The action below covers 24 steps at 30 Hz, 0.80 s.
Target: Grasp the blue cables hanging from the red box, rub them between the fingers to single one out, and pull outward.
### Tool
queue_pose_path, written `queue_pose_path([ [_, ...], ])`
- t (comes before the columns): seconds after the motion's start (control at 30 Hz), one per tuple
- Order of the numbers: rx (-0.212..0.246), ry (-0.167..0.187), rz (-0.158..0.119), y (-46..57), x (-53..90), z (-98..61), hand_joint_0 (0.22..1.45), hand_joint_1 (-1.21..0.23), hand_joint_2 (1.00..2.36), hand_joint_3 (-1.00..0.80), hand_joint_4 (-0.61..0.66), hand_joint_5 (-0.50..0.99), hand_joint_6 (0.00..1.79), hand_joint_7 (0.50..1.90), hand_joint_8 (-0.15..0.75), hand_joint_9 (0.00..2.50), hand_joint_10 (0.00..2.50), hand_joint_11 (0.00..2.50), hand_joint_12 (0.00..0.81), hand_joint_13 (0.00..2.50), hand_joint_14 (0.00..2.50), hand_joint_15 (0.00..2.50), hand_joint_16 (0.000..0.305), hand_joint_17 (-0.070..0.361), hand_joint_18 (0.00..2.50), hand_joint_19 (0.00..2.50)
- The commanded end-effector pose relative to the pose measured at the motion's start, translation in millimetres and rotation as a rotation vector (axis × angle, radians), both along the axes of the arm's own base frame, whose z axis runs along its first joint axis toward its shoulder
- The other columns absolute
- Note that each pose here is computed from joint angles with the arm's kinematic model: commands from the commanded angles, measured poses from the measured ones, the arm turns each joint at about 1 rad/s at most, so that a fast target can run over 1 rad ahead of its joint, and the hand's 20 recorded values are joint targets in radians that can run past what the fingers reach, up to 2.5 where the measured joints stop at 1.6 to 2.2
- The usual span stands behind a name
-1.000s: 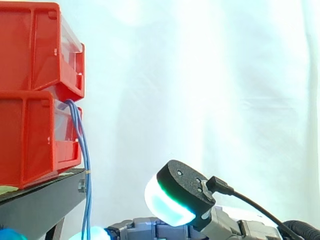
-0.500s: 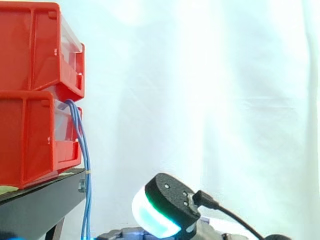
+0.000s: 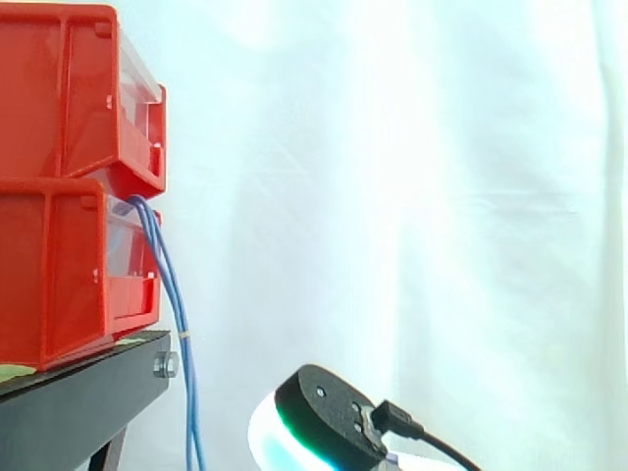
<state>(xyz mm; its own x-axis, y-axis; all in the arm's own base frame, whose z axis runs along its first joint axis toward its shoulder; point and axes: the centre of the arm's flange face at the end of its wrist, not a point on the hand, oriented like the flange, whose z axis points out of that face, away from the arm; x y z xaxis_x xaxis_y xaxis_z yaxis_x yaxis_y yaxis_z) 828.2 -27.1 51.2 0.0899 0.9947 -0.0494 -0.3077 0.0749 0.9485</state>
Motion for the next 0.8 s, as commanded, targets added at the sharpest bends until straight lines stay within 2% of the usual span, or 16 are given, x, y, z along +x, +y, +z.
queue_pose_path([
  [0.0, 0.003, 0.01, 0.001, -0.9, -3.8, -7.9, 0.52, -0.5, 1.0, -0.47, 0.29, -0.15, 0.5, 0.84, 0.306, 1.12, 0.02, 0.64, 0.369, 1.1, 0.03, 0.75, 0.044, 0.1, 0.55, 0.5],
  [0.23, 0.003, 0.002, 0.006, 6.2, -4.9, -8.3, 0.53, -0.5, 1.0, -0.47, 0.3, -0.14, 0.5, 0.89, 0.299, 1.3, 0.02, 0.91, 0.361, 1.34, 0.03, 1.04, 0.043, 0.096, 0.66, 0.61],
  [0.4, 0.005, -0.004, 0.006, 8.5, -4.4, -6.5, 0.53, -0.5, 1.0, -0.47, 0.3, -0.14, 0.5, 0.9, 0.302, 1.34, 0.02, 0.96, 0.36, 1.39, 0.03, 1.13, 0.043, 0.096, 0.71, 0.66],
  [0.5, 0.008, -0.006, 0.017, 12.8, -4.0, -4.2, 0.53, -0.5, 1.0, -0.47, 0.3, -0.14, 0.5, 0.9, 0.301, 1.35, 0.03, 0.97, 0.353, 1.42, 0.03, 1.18, 0.043, 0.097, 0.72, 0.68],
  [0.57, 0.012, -0.009, 0.023, 15.5, -3.6, -0.6, 0.53, -0.5, 1.0, -0.48, 0.3, -0.14, 0.5, 0.9, 0.3, 1.35, 0.02, 0.98, 0.341, 1.44, 0.03, 1.22, 0.043, 0.097, 0.74, 0.7],
  [0.63, 0.033, -0.021, 0.032, 18.0, -3.7, 15.2, 0.53, -0.5, 1.0, -0.48, 0.31, -0.14, 0.5, 0.9, 0.299, 1.36, 0.02, 0.99, 0.344, 1.45, 0.03, 1.24, 0.043, 0.098, 0.74, 0.71],
  [0.77, 0.025, -0.003, 0.04, 17.8, -16.4, 31.2, 0.53, -0.51, 1.0, -0.49, 0.3, -0.14, 0.5, 0.9, 0.299, 1.37, 0.03, 1.03, 0.336, 1.47, 0.03, 1.27, 0.044, 0.099, 0.77, 0.74],
])
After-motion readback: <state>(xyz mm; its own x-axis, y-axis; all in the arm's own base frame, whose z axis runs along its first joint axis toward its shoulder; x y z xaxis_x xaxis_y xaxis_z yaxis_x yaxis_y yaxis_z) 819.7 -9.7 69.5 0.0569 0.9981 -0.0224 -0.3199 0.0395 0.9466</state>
